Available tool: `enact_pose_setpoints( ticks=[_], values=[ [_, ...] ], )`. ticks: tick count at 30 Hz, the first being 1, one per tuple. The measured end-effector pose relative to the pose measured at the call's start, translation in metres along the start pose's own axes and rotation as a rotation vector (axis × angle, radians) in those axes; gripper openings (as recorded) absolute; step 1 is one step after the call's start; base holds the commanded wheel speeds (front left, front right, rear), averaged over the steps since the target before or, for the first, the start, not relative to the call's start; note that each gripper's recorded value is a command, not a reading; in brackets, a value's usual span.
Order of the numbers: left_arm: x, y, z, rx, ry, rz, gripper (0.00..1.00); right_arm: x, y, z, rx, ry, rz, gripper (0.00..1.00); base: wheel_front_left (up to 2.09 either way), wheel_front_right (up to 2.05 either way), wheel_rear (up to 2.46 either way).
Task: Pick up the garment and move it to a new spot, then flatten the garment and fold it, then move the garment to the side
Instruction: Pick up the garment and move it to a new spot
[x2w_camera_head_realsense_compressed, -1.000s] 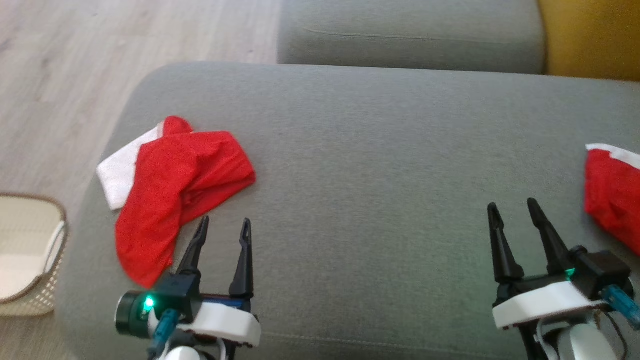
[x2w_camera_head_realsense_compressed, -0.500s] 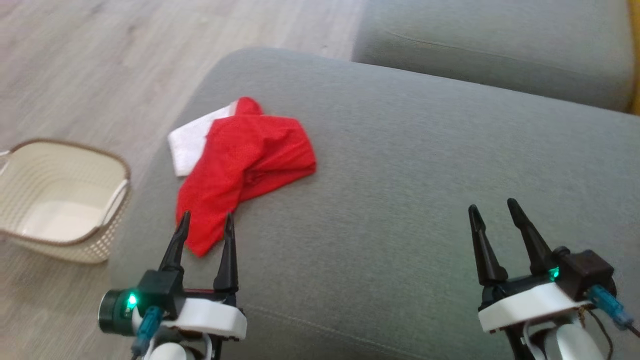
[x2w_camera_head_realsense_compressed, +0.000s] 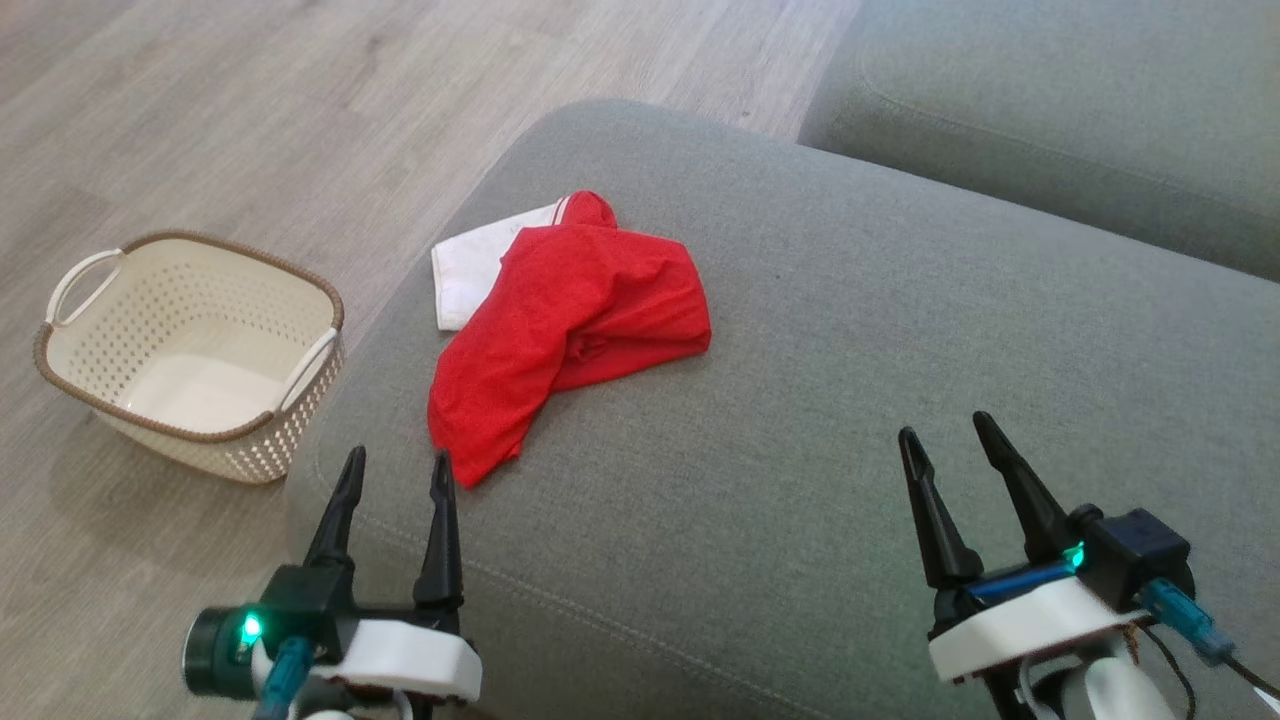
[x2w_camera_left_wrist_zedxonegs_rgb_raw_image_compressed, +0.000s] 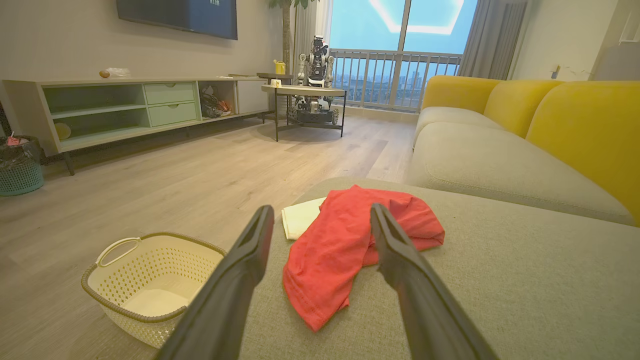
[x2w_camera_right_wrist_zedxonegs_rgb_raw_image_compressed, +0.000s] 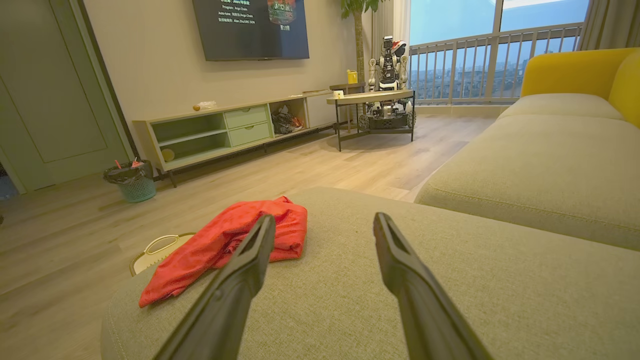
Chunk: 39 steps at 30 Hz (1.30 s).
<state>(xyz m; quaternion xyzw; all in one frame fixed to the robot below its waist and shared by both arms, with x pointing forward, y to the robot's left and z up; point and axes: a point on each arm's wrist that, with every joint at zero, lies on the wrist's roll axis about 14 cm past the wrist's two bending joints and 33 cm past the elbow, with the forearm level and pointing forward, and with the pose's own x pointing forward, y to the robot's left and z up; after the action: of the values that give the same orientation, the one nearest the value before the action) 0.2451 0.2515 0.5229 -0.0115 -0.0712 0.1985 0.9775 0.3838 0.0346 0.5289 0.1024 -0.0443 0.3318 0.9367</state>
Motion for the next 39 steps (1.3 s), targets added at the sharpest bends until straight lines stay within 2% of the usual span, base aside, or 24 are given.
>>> enact_pose_setpoints(
  ticks=[24,32,39],
  values=[
    [0.01,0.008,-0.001,0.009,0.01,0.018,1.0,-0.002,-0.012,-0.009,-0.012,0.022,-0.026,1.0,0.0,0.0,0.0],
    [0.064,0.001,0.0,0.011,0.004,-0.089,1.0,0.01,-0.041,-0.009,-0.039,-0.001,-0.081,1.0,0.0,0.0,0.0],
    [0.13,-0.021,-0.033,0.067,0.113,-0.249,1.0,0.02,-0.071,-0.009,-0.073,-0.025,-0.135,1.0,0.0,0.0,0.0]
  ],
)
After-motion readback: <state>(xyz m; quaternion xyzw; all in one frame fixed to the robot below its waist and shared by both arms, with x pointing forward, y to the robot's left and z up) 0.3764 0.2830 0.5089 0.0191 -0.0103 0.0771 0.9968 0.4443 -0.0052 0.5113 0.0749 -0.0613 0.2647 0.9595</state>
